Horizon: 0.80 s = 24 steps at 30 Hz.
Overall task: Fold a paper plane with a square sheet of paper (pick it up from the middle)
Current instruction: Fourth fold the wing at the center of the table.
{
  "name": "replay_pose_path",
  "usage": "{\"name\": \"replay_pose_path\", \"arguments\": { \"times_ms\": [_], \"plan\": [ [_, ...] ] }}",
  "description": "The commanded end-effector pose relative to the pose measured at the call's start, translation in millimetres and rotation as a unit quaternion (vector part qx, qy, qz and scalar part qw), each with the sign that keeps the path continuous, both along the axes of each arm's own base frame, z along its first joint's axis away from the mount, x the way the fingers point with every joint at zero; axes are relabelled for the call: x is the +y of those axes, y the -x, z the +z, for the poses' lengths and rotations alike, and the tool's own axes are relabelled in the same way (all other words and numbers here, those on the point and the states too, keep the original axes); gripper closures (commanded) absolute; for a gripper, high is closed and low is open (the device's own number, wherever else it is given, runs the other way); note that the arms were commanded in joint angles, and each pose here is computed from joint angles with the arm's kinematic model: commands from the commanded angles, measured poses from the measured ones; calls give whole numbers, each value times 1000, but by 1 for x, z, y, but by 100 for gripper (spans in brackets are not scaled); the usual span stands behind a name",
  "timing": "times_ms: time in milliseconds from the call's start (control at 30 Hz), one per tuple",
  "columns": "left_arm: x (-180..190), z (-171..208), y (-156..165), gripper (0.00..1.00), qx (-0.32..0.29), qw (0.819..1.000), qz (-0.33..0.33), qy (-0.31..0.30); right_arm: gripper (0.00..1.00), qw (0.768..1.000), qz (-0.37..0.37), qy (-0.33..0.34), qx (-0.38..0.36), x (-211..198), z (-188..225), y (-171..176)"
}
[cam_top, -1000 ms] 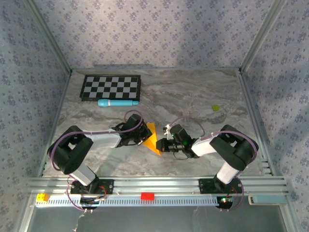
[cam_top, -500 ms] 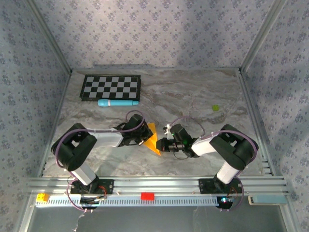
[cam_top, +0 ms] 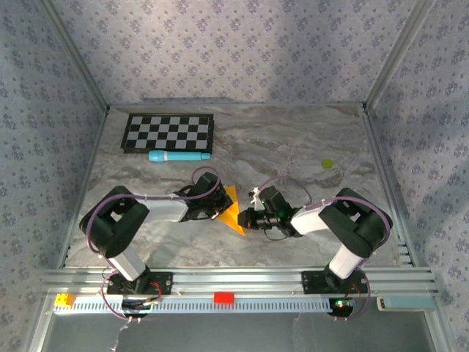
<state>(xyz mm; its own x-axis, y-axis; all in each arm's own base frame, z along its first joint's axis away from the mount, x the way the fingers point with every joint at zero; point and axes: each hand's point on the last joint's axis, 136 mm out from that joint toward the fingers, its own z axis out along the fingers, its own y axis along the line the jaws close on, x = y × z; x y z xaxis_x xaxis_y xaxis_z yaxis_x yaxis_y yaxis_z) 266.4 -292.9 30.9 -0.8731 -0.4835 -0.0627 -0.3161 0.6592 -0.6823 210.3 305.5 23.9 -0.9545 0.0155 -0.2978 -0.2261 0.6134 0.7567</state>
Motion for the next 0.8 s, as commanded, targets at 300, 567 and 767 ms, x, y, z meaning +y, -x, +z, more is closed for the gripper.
{"name": "replay_pose_path", "arguments": {
  "times_ms": [300, 567, 767],
  "plan": [
    [-2, -2, -14, 98, -10, 1000, 7, -9, 98, 996, -19, 59, 57, -23, -33, 9],
    [1, -9, -13, 98, -2, 1000, 9, -19, 98, 996, -21, 61, 61, -24, -35, 10],
    [6, -17, -11, 99, 8, 999, 14, -30, 98, 996, -22, 63, 63, -25, -35, 10]
  ]
}}
